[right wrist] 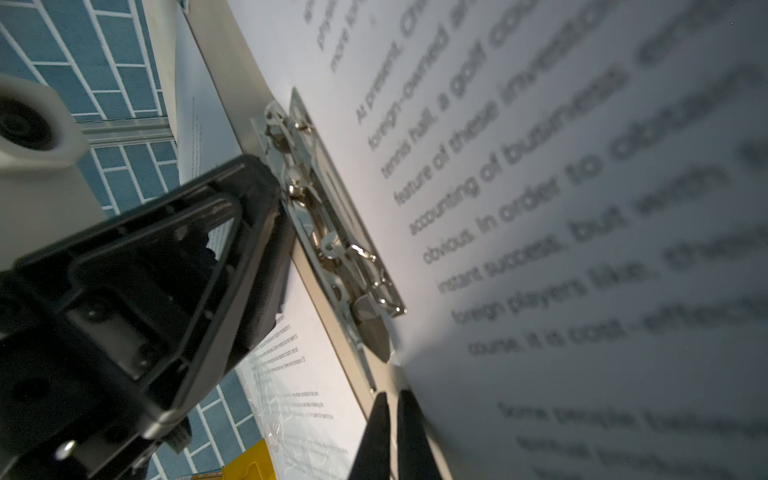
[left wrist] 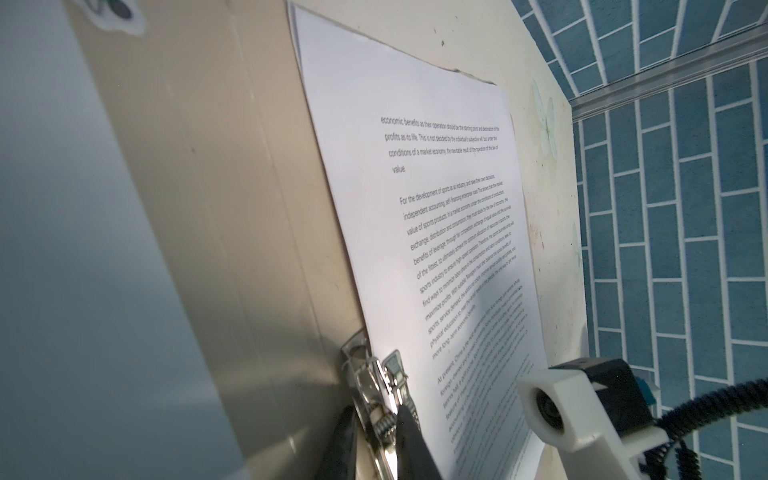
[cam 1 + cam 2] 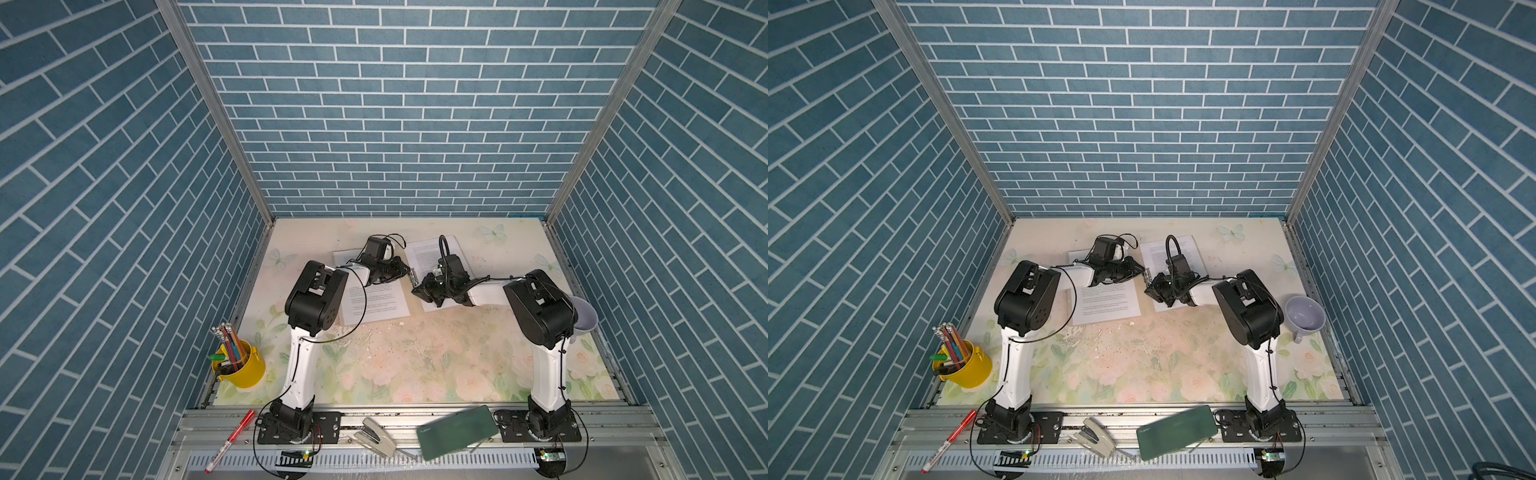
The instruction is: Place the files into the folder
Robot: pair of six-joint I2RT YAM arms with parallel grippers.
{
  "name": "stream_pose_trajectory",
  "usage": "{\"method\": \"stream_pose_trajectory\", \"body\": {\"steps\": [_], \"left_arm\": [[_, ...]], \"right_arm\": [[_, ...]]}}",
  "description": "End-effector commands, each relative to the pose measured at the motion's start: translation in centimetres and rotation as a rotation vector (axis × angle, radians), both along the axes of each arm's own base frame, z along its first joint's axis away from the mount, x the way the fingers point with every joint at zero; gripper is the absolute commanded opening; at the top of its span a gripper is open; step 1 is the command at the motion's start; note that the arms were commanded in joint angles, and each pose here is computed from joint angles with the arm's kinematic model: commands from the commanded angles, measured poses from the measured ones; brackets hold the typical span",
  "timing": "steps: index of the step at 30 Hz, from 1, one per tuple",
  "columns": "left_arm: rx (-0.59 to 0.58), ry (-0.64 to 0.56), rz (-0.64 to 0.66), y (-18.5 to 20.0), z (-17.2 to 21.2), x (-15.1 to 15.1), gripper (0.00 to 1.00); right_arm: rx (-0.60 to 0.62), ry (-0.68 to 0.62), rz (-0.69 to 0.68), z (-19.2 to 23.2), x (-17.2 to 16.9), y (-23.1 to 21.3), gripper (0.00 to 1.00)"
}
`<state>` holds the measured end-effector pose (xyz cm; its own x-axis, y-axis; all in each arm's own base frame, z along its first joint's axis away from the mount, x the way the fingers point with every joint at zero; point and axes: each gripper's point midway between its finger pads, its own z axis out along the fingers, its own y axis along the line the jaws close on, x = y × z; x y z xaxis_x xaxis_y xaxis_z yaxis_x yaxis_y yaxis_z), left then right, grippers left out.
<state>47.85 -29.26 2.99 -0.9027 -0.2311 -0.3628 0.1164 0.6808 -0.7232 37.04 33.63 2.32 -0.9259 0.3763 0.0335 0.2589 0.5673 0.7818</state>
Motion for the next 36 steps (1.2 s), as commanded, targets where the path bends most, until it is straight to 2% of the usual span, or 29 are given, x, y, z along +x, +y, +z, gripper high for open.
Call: {"method": "stream_pose_trajectory", "body": {"steps": [1,6,10,15,23,31,36], "left_arm": [[0.048,0.089,-0.013,0.4,-2.8,-1.8,0.2],[0.047,0.09,-0.015,0.4,-2.9,-1.9,0.2],[0.032,0.08,-0.024,0.1,-2.6,-1.8,0.21],[0.02,0.069,-0.032,-0.1,-2.2,-1.7,0.25],[0.016,0.045,-0.047,-0.2,-1.3,-1.7,0.38],[0.016,0.023,-0.044,0.0,-0.3,-1.7,0.5],[0.018,0.005,-0.039,0.2,0.7,-1.8,0.61]], "right_arm": [[-0.119,0.153,-0.055,-4.5,-2.8,-2.5,0.09],[-0.071,0.103,-0.058,-2.4,-2.2,-1.9,0.11],[-0.01,0.05,-0.064,-0.2,-1.4,-1.3,0.18],[0.065,-0.012,-0.063,2.2,-0.5,-0.4,0.23],[0.09,-0.123,-0.025,4.3,0.5,-0.1,0.38],[0.082,-0.191,-0.008,5.8,1.1,-0.9,0.43],[0.06,-0.219,-0.017,6.3,1.5,-2.5,0.43]]}}
